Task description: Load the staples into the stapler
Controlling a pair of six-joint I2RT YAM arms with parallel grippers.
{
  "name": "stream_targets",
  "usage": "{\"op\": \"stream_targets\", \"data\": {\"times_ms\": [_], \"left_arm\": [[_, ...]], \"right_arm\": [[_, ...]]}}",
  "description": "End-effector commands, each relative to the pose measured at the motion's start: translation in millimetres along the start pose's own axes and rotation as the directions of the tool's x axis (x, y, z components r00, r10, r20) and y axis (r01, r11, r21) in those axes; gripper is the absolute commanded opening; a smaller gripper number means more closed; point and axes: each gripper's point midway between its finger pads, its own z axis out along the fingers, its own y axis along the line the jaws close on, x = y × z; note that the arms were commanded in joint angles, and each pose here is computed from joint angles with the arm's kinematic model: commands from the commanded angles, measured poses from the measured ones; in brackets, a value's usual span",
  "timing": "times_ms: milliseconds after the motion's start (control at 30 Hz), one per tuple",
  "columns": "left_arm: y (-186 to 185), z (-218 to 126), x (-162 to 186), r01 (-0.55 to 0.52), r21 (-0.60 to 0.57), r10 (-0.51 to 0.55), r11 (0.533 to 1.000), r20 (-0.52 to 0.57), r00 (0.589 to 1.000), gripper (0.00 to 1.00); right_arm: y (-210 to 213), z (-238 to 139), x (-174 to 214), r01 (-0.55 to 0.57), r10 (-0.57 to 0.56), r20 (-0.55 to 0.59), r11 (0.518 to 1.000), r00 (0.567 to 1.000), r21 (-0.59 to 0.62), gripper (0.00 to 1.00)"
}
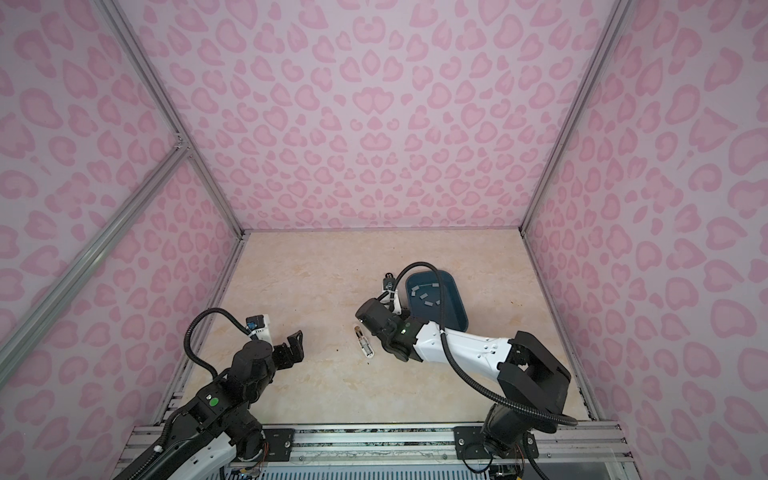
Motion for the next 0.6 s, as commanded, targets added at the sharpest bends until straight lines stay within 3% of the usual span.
{"op": "stream_targets", "data": {"times_ms": [0, 33, 100, 167, 333, 400, 567], "left_arm": [[-4, -3, -9, 0.014, 0.021, -0.014, 1.0, 0.03, 0.999, 0.96], [-5, -4, -9, 0.015, 0.024, -0.016, 1.0, 0.032, 0.999, 0.96], [-4, -5, -9, 0.019, 0.032, -0.02, 0.999, 0.037, 0.999, 0.96], [-4, -7, -9, 0.024, 0.038, -0.026, 0.999, 0.042, 0.999, 0.96], [-3, -10, -10, 0.034, 0.056, -0.037, 0.998, 0.056, 0.998, 0.96], [-3, -11, -10, 0.036, 0.059, -0.04, 0.998, 0.059, 0.997, 0.96], [-4, -11, -9, 0.035, 0.061, -0.039, 0.998, 0.053, 0.998, 0.96]], "right_arm": [[-75, -19, -4, -0.124, 0.112, 0.058, 0.949, 0.992, 0.29, 0.44], [-85, -24, -6, -0.157, 0.138, 0.082, 0.939, 0.987, 0.306, 0.57], [-104, -26, -6, -0.203, 0.184, 0.088, 0.929, 0.979, 0.309, 0.64], [-136, -30, -1, -0.291, 0.274, 0.099, 0.887, 0.957, 0.358, 0.61], [-218, -60, 5, -0.439, 0.406, 0.186, 0.722, 0.895, 0.536, 0.54], [-241, -75, 10, -0.524, 0.467, 0.252, 0.66, 0.847, 0.539, 0.58], [-287, -86, 41, -0.693, 0.641, 0.305, 0.53, 0.705, 0.489, 0.57]]}}
